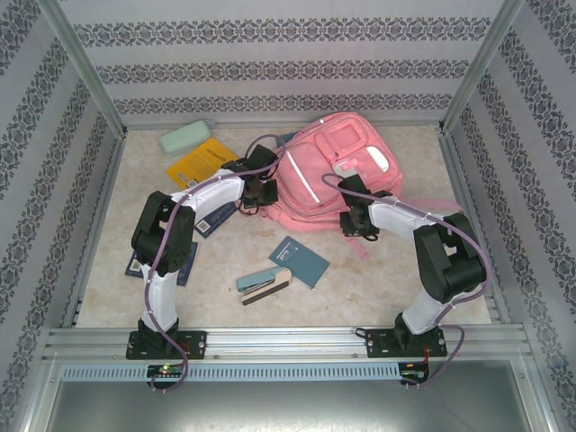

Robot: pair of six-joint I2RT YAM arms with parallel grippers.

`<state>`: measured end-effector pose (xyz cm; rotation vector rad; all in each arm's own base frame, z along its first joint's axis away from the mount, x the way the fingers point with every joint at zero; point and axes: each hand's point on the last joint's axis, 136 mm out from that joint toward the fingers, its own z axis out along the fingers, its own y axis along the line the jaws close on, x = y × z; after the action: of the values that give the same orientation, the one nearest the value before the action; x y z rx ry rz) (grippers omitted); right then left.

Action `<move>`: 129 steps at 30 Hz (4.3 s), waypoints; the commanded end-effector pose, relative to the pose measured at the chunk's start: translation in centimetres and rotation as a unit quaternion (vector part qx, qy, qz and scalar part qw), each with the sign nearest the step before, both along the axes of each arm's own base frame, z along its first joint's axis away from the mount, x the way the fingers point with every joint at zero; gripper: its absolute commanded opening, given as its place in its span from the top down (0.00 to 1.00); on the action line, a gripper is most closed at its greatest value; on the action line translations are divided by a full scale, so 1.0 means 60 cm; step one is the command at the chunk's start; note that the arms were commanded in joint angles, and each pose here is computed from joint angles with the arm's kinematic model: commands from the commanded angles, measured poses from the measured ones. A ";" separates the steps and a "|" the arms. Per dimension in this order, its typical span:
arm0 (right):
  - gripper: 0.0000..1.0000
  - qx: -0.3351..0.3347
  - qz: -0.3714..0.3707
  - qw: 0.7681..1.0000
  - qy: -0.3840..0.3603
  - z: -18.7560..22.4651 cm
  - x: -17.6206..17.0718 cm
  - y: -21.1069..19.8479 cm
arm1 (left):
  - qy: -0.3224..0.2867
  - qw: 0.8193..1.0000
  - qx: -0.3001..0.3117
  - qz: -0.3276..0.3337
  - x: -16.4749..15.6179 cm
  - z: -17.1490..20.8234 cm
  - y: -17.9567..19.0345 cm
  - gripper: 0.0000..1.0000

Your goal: Pack the student bag

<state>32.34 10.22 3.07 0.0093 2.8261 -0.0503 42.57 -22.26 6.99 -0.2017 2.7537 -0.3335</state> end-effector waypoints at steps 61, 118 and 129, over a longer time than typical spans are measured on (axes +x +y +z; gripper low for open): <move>1.00 0.039 0.093 0.994 -0.040 0.030 -0.008 0.181 | 0.028 0.996 -0.086 0.011 -0.001 0.007 -0.033 1.00; 0.55 0.158 -0.032 0.984 -0.079 0.105 -0.045 0.104 | -0.040 0.949 0.078 -0.301 -0.183 0.028 -0.127 0.72; 0.55 0.160 -0.039 0.983 -0.081 0.104 -0.052 0.099 | -0.019 0.940 0.115 -0.322 -0.166 -0.014 -0.139 0.73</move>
<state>29.39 16.85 9.03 0.1473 2.6526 0.3882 32.86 -30.72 6.41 0.7037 2.7050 -0.2283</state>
